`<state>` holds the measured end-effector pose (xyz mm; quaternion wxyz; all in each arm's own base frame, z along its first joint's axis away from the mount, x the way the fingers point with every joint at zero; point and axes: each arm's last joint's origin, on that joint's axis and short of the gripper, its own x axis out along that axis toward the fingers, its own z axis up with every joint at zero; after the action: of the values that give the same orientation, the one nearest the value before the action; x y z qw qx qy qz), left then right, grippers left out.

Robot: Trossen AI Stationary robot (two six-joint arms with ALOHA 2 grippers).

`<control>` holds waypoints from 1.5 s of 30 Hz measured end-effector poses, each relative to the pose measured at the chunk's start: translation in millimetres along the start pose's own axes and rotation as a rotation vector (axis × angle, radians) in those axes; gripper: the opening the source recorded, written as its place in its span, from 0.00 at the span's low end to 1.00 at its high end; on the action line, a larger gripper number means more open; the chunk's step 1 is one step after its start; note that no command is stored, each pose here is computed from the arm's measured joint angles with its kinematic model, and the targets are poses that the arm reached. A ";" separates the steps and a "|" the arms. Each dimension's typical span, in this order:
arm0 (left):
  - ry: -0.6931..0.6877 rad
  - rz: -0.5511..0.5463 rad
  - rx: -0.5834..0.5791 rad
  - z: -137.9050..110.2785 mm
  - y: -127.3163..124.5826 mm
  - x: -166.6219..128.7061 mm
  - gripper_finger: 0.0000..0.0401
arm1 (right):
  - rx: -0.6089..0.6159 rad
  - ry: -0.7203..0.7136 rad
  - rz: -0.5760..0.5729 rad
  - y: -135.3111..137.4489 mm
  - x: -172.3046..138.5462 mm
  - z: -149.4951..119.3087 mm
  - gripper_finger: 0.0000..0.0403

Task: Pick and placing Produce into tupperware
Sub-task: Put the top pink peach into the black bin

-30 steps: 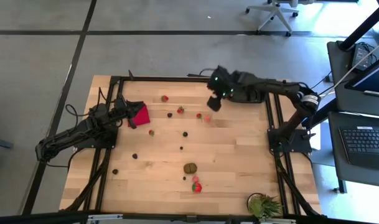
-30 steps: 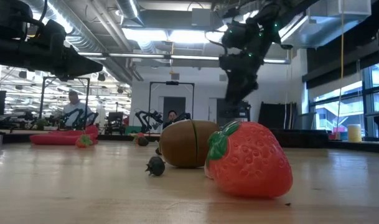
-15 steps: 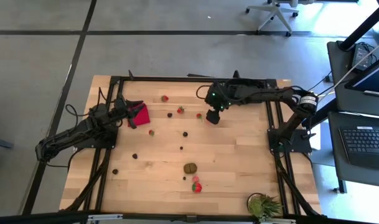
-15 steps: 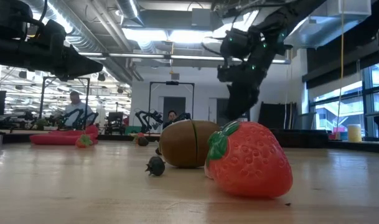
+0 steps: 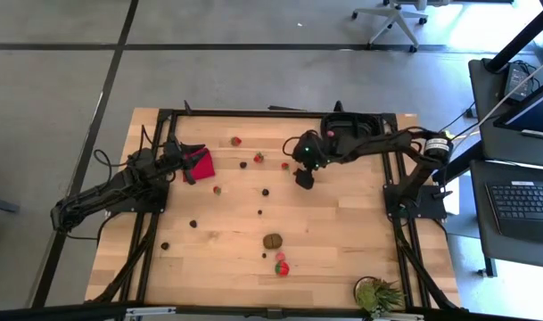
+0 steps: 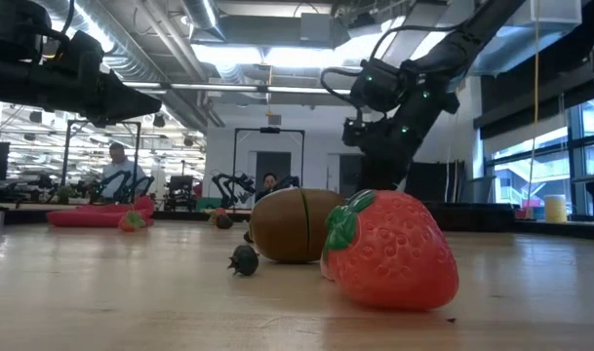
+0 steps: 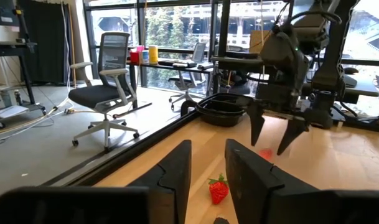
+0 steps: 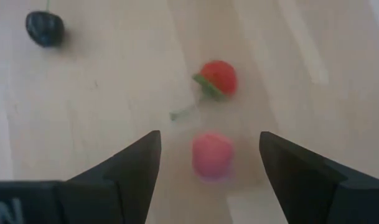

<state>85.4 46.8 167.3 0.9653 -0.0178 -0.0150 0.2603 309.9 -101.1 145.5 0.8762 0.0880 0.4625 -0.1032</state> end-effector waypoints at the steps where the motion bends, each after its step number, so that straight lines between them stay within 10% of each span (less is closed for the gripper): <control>1: 0.000 0.000 0.000 0.1 0.0 0.0 0.22 | -0.013 0.001 0.003 1.5 2.4 -0.2 0.68; 14: 0.000 0.000 0.000 0.1 0.0 0.0 0.18 | -0.029 0.062 -0.005 3.0 32.3 -11.1 0.65; 32: 0.000 0.000 0.000 0.1 0.0 0.0 0.23 | -0.025 0.094 -0.065 2.0 23.0 -9.7 0.19; 45: 0.000 0.000 0.000 0.1 0.0 0.0 0.29 | 0.177 0.198 -0.141 -36.6 -19.4 48.5 0.20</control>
<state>85.4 46.8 167.4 0.9653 -0.0177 -0.0151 0.2601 328.0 -146.5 186.4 0.8056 0.1420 0.5407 -0.1958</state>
